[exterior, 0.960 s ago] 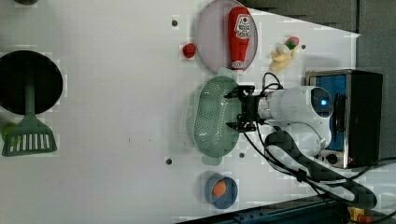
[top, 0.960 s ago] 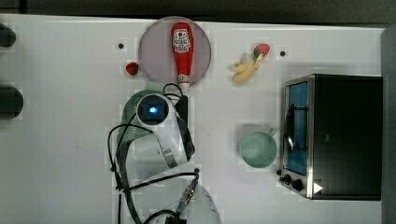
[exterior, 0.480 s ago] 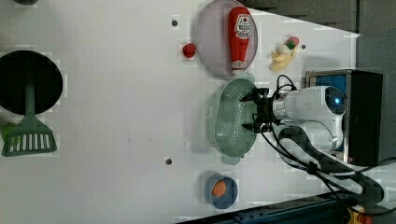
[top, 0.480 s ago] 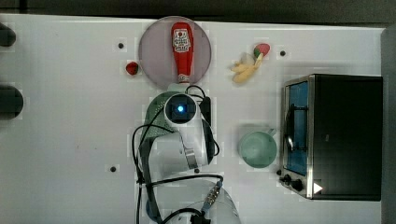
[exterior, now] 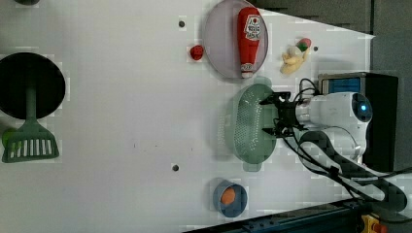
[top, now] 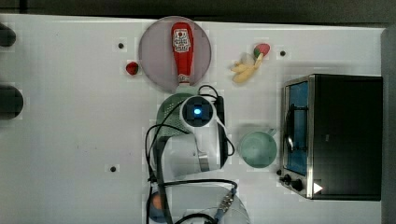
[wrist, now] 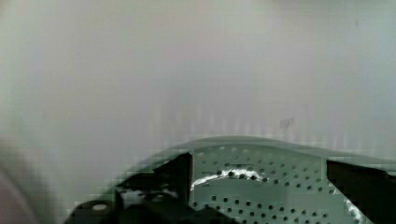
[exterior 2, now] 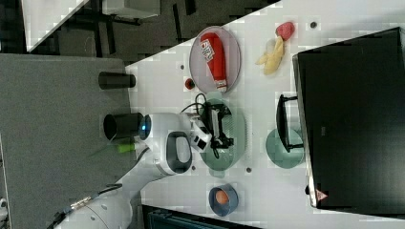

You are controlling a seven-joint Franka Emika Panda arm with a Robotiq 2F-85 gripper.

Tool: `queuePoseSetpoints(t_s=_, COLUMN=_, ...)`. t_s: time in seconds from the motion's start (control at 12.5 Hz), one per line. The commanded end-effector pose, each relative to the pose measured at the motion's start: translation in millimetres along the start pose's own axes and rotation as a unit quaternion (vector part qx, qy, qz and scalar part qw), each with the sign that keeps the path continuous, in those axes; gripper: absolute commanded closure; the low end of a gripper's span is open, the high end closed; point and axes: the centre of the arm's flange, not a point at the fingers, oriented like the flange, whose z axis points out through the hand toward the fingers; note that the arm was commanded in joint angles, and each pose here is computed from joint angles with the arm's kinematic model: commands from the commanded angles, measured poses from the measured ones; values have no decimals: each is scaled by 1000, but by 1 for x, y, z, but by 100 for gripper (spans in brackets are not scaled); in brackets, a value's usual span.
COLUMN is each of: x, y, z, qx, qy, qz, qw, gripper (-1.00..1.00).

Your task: Drag strainer left to right.

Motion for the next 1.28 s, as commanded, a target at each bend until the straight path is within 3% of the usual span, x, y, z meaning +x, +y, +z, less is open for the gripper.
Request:
queuePoseSetpoints(t_s=0.08, x=40, y=3, z=-5, qx=8, qy=5, qz=-15, qw=1000, gripper=-100)
queuePoseSetpoints(t_s=0.88, x=85, y=9, z=-4, qx=8, qy=15, qz=-2, qw=1000, gripper=-100)
queuePoseSetpoints(t_s=1.04, x=69, y=4, z=-28, qx=20, qy=17, qz=-70, qw=997, gripper=-100)
queuePoseSetpoints(t_s=1.28, x=54, y=-1, z=-98, qx=35, qy=36, qz=-205, qw=978, gripper=-100)
